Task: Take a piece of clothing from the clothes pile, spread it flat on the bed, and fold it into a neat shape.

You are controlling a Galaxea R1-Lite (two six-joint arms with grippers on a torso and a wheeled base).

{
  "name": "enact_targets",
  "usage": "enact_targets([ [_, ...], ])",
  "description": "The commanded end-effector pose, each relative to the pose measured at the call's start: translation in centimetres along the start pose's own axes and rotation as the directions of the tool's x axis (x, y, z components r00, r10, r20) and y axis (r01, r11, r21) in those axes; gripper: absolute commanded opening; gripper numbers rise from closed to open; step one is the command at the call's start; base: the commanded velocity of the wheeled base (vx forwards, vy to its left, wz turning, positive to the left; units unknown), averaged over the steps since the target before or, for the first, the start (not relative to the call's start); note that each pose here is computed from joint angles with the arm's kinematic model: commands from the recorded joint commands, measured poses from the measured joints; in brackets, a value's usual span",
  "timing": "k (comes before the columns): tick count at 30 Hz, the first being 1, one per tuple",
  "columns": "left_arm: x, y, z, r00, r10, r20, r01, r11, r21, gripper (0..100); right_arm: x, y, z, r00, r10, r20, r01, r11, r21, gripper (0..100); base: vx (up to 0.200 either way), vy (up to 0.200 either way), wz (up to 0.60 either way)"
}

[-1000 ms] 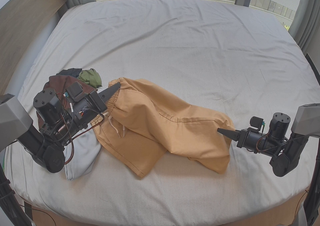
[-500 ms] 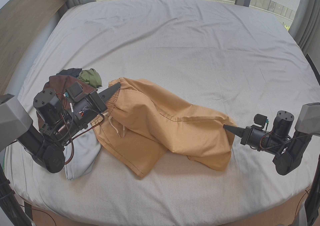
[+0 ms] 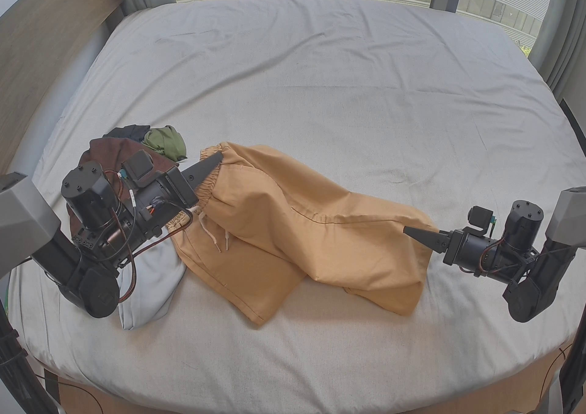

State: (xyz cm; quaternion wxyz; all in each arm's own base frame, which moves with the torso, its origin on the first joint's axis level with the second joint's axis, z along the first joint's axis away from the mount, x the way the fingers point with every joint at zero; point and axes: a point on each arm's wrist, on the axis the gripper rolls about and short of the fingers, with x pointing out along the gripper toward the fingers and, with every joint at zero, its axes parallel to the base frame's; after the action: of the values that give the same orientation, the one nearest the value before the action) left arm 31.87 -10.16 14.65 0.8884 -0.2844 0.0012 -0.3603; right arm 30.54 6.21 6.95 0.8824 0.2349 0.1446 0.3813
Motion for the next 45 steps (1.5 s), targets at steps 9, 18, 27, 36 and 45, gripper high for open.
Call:
enact_targets([
  [9,0.0,0.0,-0.1,1.000,0.001,-0.001,-0.001,1.000,-0.001,0,0.1,-0.1,-0.3,1.000,0.000,-0.011,0.000,1.000,0.006,0,0.000,0.000,0.00],
  [18,0.0,0.0,0.0,1.000,-0.001,0.001,0.001,1.000,0.001,0,0.4,0.0,-0.9,1.000,0.004,-0.030,-0.004,1.000,0.014,0,0.000,0.000,0.00],
  [27,-0.1,-1.0,1.1,0.999,-0.026,0.032,0.026,1.000,0.016,0,-0.1,0.9,0.3,1.000,0.018,0.006,-0.018,1.000,-0.017,0,0.000,0.000,0.00],
  [36,-0.7,-4.1,3.5,0.989,-0.111,0.097,0.106,0.993,0.055,0,-2.6,5.3,4.1,0.988,0.097,0.123,-0.087,0.993,-0.081,0,0.000,0.000,0.00],
  [45,-1.9,-6.5,5.9,0.972,-0.176,0.157,0.161,0.982,0.103,0,-6.0,11.3,7.8,0.937,0.242,0.252,-0.214,0.968,-0.133,0,0.000,0.000,0.00],
])
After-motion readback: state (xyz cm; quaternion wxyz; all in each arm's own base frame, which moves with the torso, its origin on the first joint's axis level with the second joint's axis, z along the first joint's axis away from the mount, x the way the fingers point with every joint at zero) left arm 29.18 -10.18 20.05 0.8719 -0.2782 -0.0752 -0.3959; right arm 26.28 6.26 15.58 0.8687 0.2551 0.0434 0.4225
